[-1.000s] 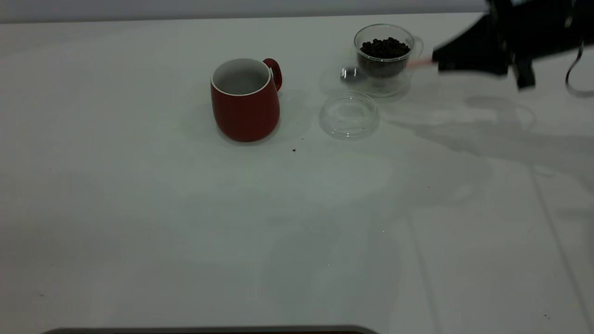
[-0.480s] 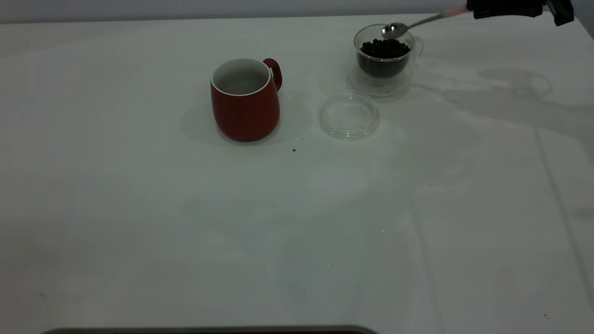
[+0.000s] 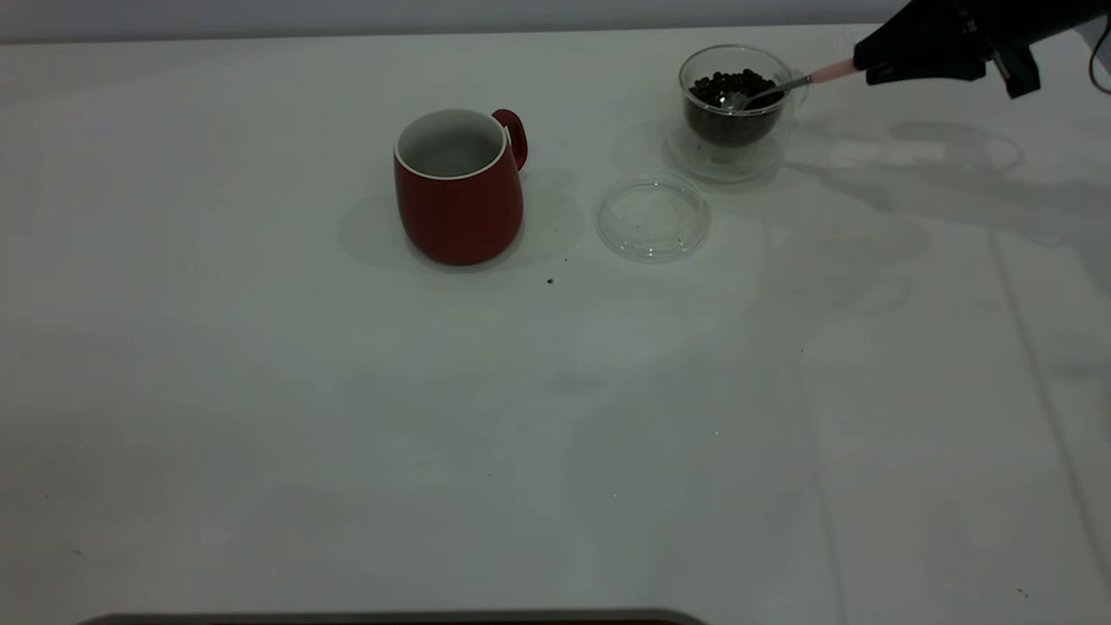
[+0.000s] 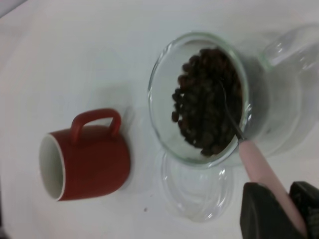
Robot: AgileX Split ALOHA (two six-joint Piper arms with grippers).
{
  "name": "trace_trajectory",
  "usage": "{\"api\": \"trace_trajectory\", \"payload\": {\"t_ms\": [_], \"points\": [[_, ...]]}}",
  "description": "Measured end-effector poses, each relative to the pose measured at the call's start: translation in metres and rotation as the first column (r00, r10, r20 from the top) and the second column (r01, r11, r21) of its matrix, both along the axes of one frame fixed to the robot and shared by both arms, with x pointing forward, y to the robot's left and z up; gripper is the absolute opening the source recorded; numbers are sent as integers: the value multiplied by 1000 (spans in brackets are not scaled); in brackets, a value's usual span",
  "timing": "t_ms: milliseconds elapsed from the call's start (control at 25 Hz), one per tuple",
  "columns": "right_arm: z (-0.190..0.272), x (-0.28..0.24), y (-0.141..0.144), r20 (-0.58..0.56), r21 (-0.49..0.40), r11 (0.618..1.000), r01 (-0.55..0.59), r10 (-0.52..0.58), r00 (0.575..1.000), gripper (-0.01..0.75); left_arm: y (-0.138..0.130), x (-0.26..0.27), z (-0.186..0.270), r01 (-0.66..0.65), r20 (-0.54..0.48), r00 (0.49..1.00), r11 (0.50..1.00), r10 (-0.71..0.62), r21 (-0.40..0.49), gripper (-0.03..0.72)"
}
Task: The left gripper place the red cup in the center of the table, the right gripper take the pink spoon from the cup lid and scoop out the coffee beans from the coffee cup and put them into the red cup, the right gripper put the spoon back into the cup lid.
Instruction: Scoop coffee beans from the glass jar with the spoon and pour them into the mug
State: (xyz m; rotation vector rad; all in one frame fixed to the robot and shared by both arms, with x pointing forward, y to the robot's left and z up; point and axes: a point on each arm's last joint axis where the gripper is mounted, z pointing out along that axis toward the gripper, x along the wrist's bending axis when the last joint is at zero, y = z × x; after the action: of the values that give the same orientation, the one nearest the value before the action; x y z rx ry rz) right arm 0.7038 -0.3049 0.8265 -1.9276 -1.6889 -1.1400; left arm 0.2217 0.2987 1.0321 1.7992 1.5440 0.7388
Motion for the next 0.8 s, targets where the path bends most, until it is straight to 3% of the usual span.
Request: {"api": "trace_trajectory", "payload": {"t_ms": [520,800], "points": [[2,-2,-3,-79,86,995,58,-52,996,110,0,0,0,0,0,1000,1000,0,0,588],[-12,-6,-17,-138,189,976,106,-80,987,110,0,0,0,0,0,1000,1000,0,0,588]]}}
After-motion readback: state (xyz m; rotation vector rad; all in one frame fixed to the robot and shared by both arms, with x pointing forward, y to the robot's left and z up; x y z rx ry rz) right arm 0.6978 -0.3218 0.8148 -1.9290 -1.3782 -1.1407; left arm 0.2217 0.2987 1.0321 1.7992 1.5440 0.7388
